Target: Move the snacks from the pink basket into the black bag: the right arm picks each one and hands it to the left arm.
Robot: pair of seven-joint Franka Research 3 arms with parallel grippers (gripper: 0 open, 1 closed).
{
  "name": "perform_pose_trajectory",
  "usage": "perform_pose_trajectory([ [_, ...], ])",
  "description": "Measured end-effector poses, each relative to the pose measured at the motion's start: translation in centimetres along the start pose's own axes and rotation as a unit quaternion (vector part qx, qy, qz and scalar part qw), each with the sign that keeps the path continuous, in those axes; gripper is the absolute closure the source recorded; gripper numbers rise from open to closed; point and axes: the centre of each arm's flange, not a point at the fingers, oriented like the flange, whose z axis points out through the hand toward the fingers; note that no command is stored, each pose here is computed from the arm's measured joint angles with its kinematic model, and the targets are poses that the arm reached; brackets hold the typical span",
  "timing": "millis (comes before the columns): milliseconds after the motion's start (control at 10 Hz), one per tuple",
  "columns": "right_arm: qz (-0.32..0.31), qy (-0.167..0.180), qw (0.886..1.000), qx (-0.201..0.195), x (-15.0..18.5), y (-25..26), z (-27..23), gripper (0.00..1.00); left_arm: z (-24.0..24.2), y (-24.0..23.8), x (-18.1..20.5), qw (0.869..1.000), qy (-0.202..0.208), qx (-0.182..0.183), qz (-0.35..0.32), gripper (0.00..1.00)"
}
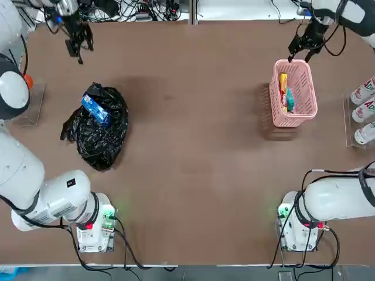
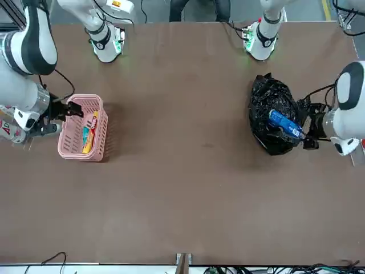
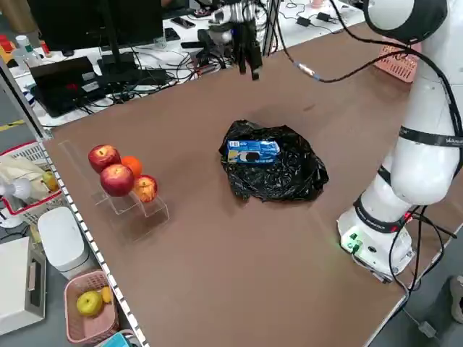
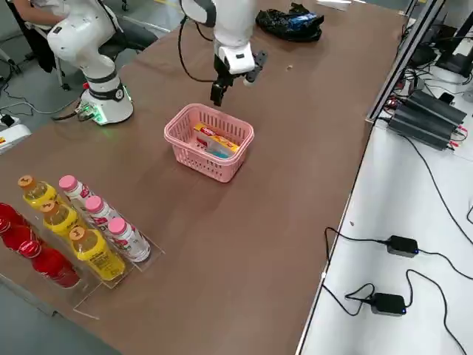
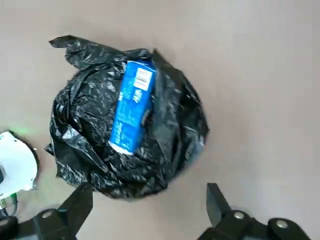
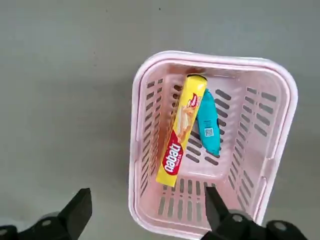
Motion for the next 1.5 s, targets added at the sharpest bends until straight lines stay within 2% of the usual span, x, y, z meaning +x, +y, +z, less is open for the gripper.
perform_pose_trajectory([
  [300, 0.022, 0.019, 1.000, -0.002, -1.4, 0.8, 2.9, 0.00, -3.7, -0.3, -2.2, 0.996, 0.012, -0.021, 0.084, 0.00],
  [500, 0.047, 0.017, 0.999, -0.002, -2.2, 2.0, 4.8, 0.00, -6.9, -1.6, -1.7, 0.985, 0.026, -0.038, 0.168, 0.00],
  [700, 0.079, 0.023, 0.997, -0.003, -2.9, 2.4, 6.6, 0.00, -10.2, -2.9, -2.0, 0.968, 0.038, -0.045, 0.245, 0.00],
  [800, 0.086, 0.024, 0.996, -0.003, -3.1, 2.5, 7.1, 0.00, -11.5, -3.2, -2.7, 0.953, 0.039, -0.053, 0.295, 0.00],
  [1000, 0.092, 0.029, 0.995, -0.004, -3.4, 2.7, 7.9, 0.00, -13.3, -4.0, -3.7, 0.909, 0.050, -0.060, 0.410, 0.00],
  [1300, 0.103, 0.037, 0.994, -0.007, -4.2, 3.5, 10.0, 0.00, -15.5, -5.9, -3.6, 0.854, 0.070, -0.071, 0.511, 0.00],
  [1400, 0.105, 0.041, 0.994, -0.008, -4.5, 3.6, 10.7, 0.00, -16.1, -6.2, -4.8, 0.831, 0.079, -0.067, 0.547, 0.00],
  [1500, 0.107, 0.045, 0.993, -0.009, -4.7, 3.7, 11.2, 0.00, -16.6, -6.5, -6.2, 0.814, 0.083, -0.066, 0.570, 0.00],
])
